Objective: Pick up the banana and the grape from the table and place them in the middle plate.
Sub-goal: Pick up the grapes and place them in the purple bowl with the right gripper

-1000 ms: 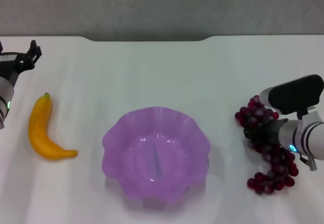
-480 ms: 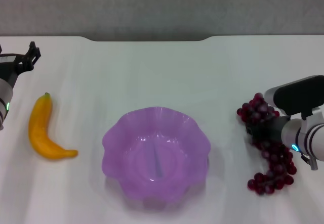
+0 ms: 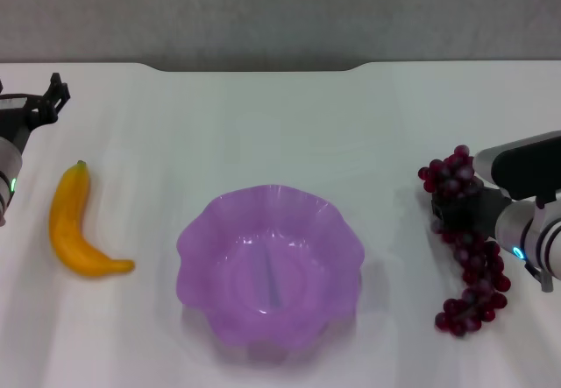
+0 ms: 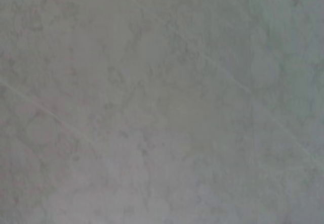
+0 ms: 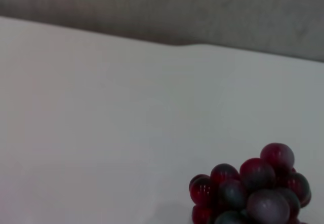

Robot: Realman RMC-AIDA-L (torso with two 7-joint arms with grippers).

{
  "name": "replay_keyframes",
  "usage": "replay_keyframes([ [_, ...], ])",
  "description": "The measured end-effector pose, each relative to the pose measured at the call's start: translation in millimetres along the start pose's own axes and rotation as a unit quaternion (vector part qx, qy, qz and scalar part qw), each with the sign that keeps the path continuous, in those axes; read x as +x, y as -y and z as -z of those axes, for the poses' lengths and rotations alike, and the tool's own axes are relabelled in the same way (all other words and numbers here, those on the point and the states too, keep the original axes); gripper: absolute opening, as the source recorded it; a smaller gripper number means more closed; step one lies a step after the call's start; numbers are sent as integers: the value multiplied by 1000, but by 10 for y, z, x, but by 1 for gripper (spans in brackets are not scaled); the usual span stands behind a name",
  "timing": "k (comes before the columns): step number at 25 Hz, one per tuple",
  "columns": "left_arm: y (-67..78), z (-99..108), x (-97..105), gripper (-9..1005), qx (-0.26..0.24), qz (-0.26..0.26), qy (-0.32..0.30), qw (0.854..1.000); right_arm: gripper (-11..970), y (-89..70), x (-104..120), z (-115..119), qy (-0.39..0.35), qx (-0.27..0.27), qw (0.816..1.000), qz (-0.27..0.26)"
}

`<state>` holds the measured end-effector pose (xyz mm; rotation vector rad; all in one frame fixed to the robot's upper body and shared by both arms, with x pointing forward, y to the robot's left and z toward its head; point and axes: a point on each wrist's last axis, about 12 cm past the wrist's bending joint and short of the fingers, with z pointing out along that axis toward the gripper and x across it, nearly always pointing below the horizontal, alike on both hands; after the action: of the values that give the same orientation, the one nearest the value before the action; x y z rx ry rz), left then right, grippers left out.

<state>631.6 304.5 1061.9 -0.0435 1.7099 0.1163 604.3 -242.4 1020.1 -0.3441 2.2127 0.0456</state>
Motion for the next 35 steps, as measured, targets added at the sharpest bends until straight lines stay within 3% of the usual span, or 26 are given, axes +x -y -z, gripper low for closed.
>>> replay_keyframes([
  [7,-3,2,3,893,0,0,0,1000,401,14,12,12,17,3,1000,-1],
  [21,-3,2,4,892,0,0,-1,1000,379,-32,118,163,134,-1,991,18],
  [35,-60,42,63,892,-7,-1,-8,1000,375,-226,-154,298,227,-33,973,18],
])
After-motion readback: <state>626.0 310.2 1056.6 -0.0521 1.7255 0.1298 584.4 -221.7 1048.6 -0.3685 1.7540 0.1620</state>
